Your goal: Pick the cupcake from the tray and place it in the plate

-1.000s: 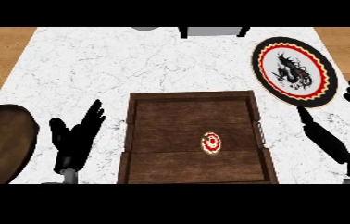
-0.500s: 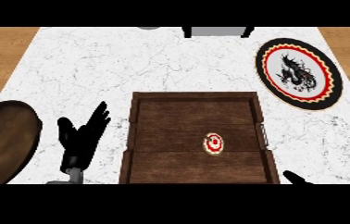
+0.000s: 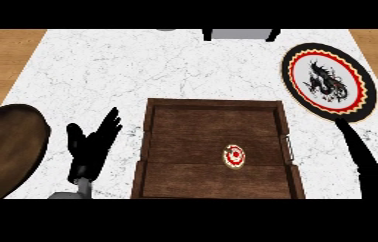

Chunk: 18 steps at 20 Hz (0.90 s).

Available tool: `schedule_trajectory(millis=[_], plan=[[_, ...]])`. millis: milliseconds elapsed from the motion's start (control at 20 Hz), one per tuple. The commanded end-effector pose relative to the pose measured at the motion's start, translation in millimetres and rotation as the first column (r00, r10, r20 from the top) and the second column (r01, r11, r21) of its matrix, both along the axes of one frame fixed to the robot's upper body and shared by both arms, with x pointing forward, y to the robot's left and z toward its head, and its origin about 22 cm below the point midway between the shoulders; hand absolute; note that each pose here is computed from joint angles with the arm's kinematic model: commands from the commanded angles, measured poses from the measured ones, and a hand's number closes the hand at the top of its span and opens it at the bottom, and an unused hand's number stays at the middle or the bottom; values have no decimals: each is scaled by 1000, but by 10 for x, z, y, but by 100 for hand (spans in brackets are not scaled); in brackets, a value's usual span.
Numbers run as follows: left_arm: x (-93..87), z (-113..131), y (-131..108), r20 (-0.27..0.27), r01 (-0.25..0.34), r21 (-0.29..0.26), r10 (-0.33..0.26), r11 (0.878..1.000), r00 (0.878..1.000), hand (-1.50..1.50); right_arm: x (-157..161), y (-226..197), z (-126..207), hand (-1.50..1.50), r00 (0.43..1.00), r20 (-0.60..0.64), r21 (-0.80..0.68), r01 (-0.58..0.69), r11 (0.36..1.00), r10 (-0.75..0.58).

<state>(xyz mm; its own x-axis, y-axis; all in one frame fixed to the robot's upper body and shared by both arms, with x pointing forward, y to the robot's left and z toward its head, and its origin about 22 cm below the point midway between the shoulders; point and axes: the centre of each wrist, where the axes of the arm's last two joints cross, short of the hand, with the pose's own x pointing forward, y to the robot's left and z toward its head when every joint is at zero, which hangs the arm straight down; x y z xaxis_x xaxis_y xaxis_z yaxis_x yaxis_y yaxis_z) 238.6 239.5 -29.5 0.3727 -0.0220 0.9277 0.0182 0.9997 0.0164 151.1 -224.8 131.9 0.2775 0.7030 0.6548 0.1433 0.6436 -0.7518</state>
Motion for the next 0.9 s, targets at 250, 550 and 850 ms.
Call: schedule_trajectory(millis=[250,550,850], plan=[[-49,-178,-10,12,-8,1,8,1000,1000,0,347,795,-36,-150,994,-106,-107,8,994,-20],[-171,-108,-75,-5,-10,-11,10,1000,1000,0,315,1128,-296,-150,978,-209,-76,-9,997,-7],[-208,-87,69,2,-20,-17,20,1000,1000,0,513,1182,-338,-150,972,-236,-52,-28,998,15]])
